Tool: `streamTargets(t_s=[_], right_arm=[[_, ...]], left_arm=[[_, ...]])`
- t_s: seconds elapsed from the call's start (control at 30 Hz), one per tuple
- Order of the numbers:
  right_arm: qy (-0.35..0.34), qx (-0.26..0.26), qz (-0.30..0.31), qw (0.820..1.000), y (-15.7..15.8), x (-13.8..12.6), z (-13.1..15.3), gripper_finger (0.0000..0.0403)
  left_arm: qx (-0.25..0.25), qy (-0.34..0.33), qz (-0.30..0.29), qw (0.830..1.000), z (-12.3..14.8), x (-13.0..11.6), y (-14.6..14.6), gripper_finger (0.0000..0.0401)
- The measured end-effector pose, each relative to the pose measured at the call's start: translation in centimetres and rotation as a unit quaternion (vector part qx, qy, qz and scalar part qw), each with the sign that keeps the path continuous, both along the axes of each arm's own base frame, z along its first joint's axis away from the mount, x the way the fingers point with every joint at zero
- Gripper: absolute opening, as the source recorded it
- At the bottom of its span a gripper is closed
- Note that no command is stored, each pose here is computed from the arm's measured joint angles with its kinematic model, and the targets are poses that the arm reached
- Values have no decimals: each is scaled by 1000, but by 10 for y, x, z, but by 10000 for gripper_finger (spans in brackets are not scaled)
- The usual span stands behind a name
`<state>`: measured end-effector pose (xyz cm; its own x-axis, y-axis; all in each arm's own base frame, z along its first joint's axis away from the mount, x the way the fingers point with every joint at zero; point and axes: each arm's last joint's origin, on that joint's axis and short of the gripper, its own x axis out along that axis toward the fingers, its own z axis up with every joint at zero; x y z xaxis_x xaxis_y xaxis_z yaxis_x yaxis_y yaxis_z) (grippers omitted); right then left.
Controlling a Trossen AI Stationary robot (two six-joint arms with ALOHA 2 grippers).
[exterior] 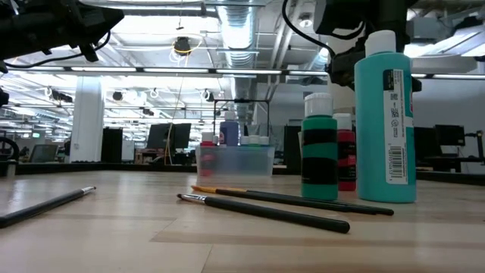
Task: Pick & Place Paint Supplies
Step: Put the top light blue paint bottle into the transparent bin
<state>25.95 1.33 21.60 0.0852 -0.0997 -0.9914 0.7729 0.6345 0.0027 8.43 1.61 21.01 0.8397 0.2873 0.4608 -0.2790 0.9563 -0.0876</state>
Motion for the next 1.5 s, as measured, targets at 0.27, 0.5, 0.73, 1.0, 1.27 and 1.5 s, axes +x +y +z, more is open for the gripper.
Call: streamTargets(t_s=[0.27,0.5,0.73,1.0,1.27,1.5], right_arm=[[-5,1,11,1000,-7,4,11,62],[-68,-19,35,997,-38,21,62,3],[-63,-29,26,997,-57,16,87,19],[-87,-60,133,985,-72,59,64,46],[-7,-76,241,968,-86,114,20,95],[28,-73,298,951,-89,138,-3,164]], left_arm=[[0,0,0,1000,0,0,0,2],[0,0,0,1000,0,0,0,2],[0,0,0,1000,0,0,0,2],[0,0,0,1000,0,0,0,2],[0,0,0,1000,0,0,0,2],[0,-1,0,1000,0,0,0,2]])
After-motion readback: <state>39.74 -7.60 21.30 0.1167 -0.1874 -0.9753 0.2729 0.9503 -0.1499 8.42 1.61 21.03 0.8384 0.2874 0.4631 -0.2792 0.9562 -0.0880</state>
